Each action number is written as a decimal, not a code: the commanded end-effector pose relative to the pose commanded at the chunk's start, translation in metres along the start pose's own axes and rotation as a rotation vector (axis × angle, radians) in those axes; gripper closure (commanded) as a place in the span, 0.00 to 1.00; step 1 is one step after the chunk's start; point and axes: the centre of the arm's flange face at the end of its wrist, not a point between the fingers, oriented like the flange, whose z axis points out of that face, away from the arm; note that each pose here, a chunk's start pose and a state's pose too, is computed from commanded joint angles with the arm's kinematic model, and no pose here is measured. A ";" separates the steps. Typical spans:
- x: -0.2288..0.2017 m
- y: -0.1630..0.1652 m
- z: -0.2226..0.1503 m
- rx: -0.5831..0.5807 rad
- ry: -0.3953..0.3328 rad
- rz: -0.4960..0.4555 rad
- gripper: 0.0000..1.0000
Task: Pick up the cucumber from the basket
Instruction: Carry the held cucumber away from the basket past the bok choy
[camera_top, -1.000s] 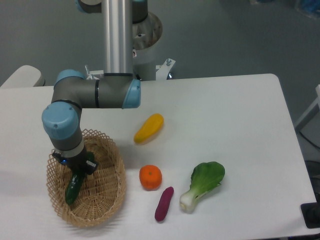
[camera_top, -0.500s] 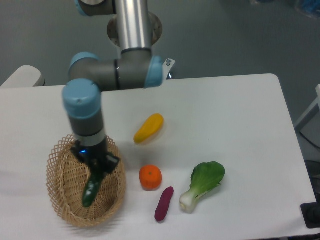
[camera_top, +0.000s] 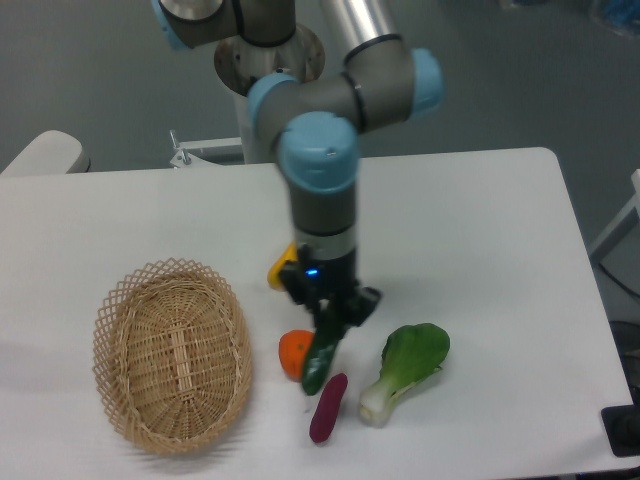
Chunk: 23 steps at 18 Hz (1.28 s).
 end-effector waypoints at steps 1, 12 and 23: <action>-0.011 0.014 0.001 -0.010 0.003 0.010 0.78; -0.091 0.127 0.017 -0.059 0.007 0.186 0.79; -0.104 0.138 0.022 -0.073 0.007 0.191 0.79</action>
